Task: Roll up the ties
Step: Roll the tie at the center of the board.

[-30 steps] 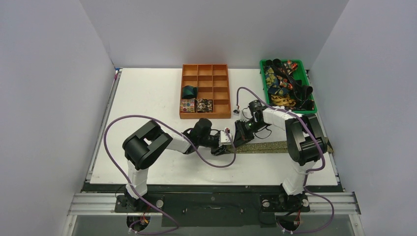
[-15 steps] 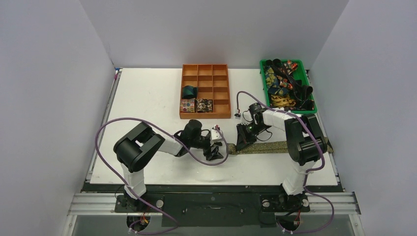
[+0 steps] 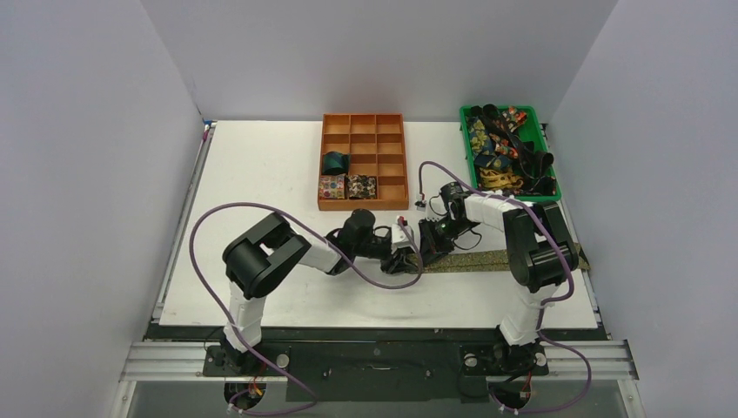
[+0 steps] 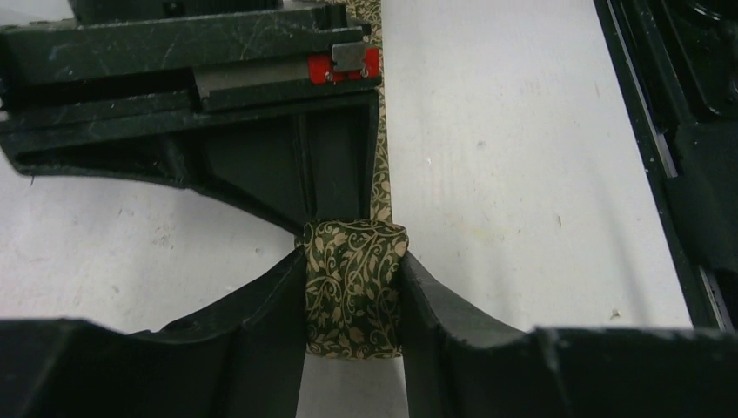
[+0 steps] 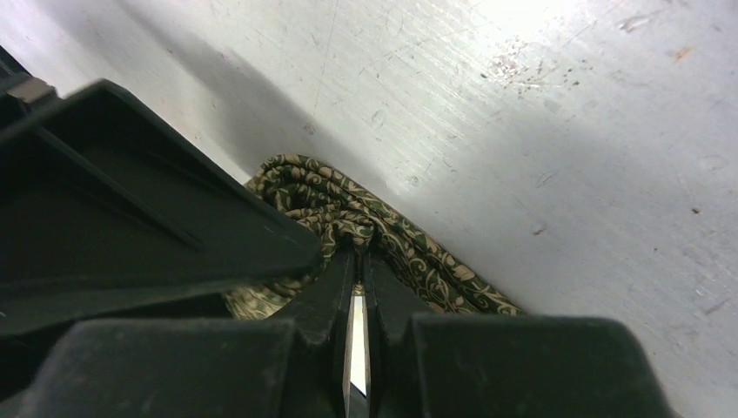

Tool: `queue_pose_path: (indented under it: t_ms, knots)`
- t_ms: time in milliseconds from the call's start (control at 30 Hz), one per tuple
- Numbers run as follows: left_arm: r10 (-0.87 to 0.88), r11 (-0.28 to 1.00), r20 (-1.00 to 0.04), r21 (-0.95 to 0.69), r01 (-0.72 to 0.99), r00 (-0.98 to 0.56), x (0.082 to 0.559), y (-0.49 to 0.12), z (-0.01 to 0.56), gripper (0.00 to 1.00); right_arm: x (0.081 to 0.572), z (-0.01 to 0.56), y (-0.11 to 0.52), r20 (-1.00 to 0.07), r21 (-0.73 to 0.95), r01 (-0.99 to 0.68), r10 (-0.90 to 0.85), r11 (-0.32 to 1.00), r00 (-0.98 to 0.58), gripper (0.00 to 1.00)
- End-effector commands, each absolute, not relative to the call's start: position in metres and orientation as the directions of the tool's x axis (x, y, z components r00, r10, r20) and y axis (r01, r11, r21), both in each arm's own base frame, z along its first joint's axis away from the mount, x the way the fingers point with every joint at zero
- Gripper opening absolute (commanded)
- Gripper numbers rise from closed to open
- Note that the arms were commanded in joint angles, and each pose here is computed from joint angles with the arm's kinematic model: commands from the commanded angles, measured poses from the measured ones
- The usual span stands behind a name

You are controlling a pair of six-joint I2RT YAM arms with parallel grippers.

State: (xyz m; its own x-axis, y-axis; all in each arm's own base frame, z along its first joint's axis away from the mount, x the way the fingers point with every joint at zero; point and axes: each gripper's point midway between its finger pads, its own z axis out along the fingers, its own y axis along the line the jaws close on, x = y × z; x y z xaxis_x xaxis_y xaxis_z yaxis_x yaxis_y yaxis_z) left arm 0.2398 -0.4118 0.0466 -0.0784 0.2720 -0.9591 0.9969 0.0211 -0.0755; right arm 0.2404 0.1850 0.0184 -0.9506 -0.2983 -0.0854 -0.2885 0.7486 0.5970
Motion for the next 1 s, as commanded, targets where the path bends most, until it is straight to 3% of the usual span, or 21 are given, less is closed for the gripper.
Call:
queue_pose_path:
  t_ms: [0, 167, 400, 600, 833, 967]
  knots:
    - [0.220, -0.016, -0.975, -0.040, 0.999, -0.035, 0.246, -0.435, 0.061, 0.34, 0.253, -0.005, 0.171, -0.106, 0.503, -0.330, -0.322, 0.799, -0.941, 0.00]
    - [0.281, 0.004, -0.957, -0.075, 0.997, -0.073, 0.242, -0.446, 0.040, 0.35, 0.256, -0.001, 0.176, -0.122, 0.521, -0.323, -0.305, 0.790, -0.944, 0.00]
    - [0.495, 0.071, -0.855, -0.136, 0.988, -0.153, 0.230, -0.410, -0.028, 0.39, 0.260, 0.006, 0.178, -0.150, 0.531, -0.310, -0.272, 0.789, -0.951, 0.00]
    - [0.648, 0.105, -0.741, -0.138, 0.985, -0.173, 0.225, -0.374, -0.060, 0.26, 0.260, 0.025, 0.173, -0.168, 0.571, -0.294, -0.242, 0.766, -0.956, 0.00]
    - [0.702, 0.087, -0.686, -0.183, 0.979, -0.190, 0.221, -0.365, -0.065, 0.20, 0.263, 0.074, 0.162, -0.218, 0.642, -0.281, -0.182, 0.713, -0.959, 0.29]
    - [0.702, 0.077, -0.687, -0.189, 0.979, -0.188, 0.221, -0.368, -0.063, 0.20, 0.257, 0.087, 0.176, -0.218, 0.689, -0.286, -0.185, 0.666, -0.958, 0.39]
